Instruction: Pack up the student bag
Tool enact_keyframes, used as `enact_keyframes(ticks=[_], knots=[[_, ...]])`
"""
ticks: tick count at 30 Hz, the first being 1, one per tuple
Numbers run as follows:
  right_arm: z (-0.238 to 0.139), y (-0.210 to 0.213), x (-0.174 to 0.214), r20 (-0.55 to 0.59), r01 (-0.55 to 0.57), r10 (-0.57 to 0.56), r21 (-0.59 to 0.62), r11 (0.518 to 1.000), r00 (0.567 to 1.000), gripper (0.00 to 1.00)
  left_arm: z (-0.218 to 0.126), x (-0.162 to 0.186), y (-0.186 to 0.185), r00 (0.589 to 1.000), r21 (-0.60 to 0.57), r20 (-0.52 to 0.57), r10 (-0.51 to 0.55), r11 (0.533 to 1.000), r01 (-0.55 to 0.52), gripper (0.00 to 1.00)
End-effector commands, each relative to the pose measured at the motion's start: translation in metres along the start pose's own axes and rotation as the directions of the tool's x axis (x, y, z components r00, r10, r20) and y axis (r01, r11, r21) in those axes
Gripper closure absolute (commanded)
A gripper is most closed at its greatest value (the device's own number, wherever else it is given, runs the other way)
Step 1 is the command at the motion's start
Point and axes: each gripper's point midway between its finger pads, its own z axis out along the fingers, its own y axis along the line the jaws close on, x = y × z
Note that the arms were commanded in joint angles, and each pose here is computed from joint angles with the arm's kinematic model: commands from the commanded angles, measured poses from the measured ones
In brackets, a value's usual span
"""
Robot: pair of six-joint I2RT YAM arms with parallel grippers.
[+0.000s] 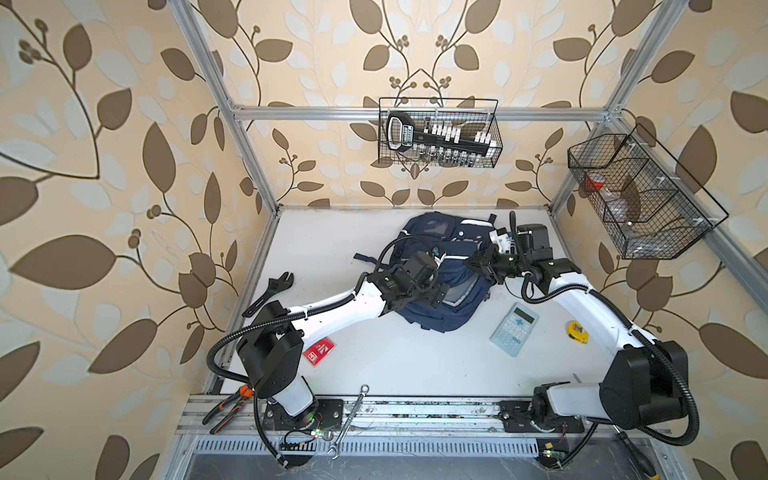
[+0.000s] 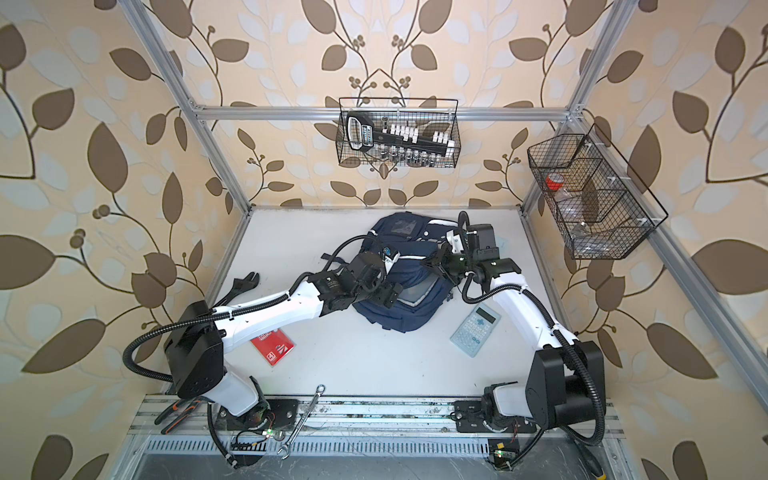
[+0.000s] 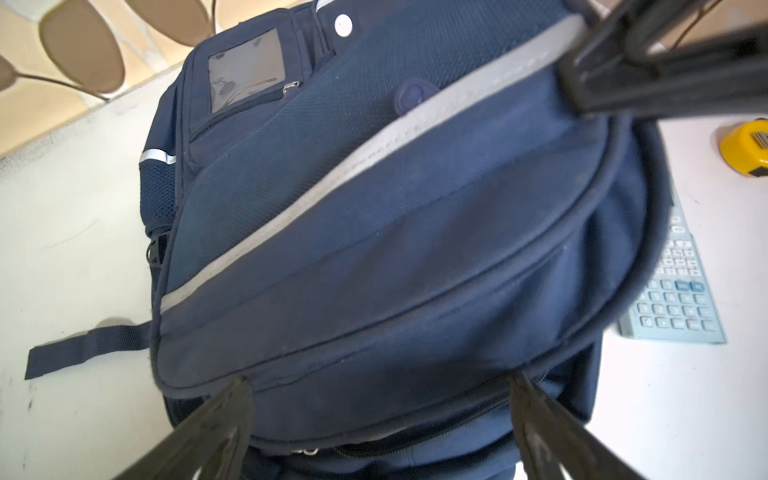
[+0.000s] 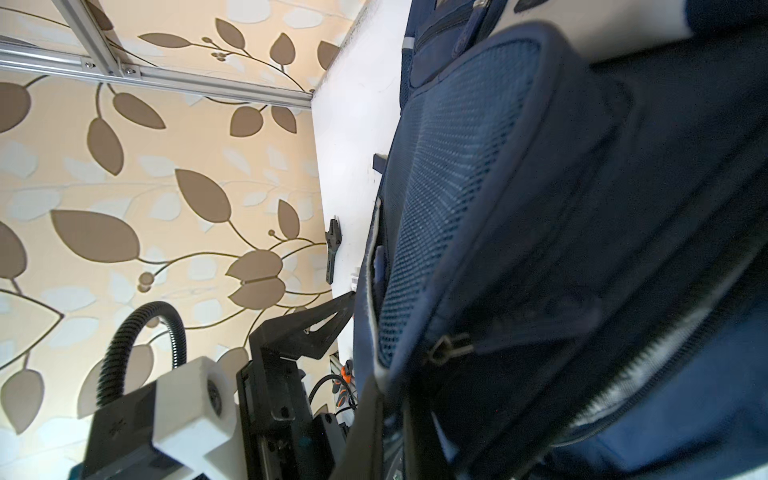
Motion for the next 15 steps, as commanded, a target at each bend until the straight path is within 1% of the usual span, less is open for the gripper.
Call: enact_keyframes(ticks=[1, 3, 4, 6, 7, 8, 9, 10, 11, 12, 14, 15], knots=[[-0.026, 0.068, -0.004, 0.020, 0.135, -0.133, -0.206, 0.969, 0.991, 1.00, -0.015, -0.011, -0.010, 0.996, 0.051, 0.068, 0.059, 0.997, -0.062, 0.03], [-0.025, 0.065, -0.006, 0.017, 0.122, -0.121, -0.208, 0.971, 0.992, 1.00, -0.021, -0.009, -0.012, 0.994, 0.073, 0.085, 0.062, 0.995, -0.069, 0.03], [-0.025, 0.065, -0.006, 0.015, 0.118, -0.118, -0.211, 0.970, 0.993, 1.00, -0.022, -0.007, -0.010, 0.994, 0.065, 0.091, 0.062, 0.996, -0.068, 0.02], [-0.026, 0.065, -0.005, 0.010, 0.113, -0.114, -0.218, 0.969, 0.993, 1.00, -0.020, -0.005, -0.001, 0.995, 0.012, 0.082, 0.058, 0.998, -0.059, 0.01], [-0.026, 0.067, -0.004, 0.007, 0.114, -0.116, -0.228, 0.967, 0.993, 1.00, -0.016, -0.005, 0.009, 0.995, -0.049, 0.076, 0.063, 0.997, -0.060, 0.01], [-0.027, 0.068, -0.003, 0.006, 0.119, -0.121, -0.235, 0.965, 0.993, 1.00, -0.011, -0.005, 0.022, 0.996, -0.134, 0.064, 0.062, 0.990, -0.053, 0.02], [-0.028, 0.069, -0.002, 0.006, 0.123, -0.125, -0.240, 0.963, 0.992, 1.00, -0.008, -0.009, 0.035, 0.996, -0.216, 0.061, 0.058, 0.975, -0.044, 0.04], [-0.028, 0.071, 0.000, -0.003, 0.098, -0.102, -0.247, 0.964, 0.995, 1.00, -0.004, -0.014, 0.046, 0.997, -0.291, 0.056, 0.061, 0.956, -0.042, 0.06], [-0.029, 0.072, 0.001, -0.004, 0.098, -0.102, -0.253, 0.963, 0.995, 1.00, 0.001, -0.017, 0.049, 0.997, -0.317, 0.045, 0.068, 0.947, -0.050, 0.08], [-0.030, 0.072, 0.003, -0.005, 0.096, -0.100, -0.256, 0.962, 0.995, 1.00, 0.009, -0.019, 0.051, 0.996, -0.335, 0.033, 0.082, 0.940, -0.066, 0.13], [-0.033, 0.072, 0.004, -0.002, 0.095, -0.098, -0.257, 0.962, 0.995, 1.00, 0.014, -0.027, 0.064, 0.996, -0.428, 0.037, 0.082, 0.902, -0.059, 0.34], [-0.033, 0.071, 0.005, -0.002, 0.091, -0.095, -0.254, 0.963, 0.996, 1.00, 0.011, -0.034, 0.072, 0.996, -0.484, 0.051, 0.079, 0.874, -0.044, 0.46]])
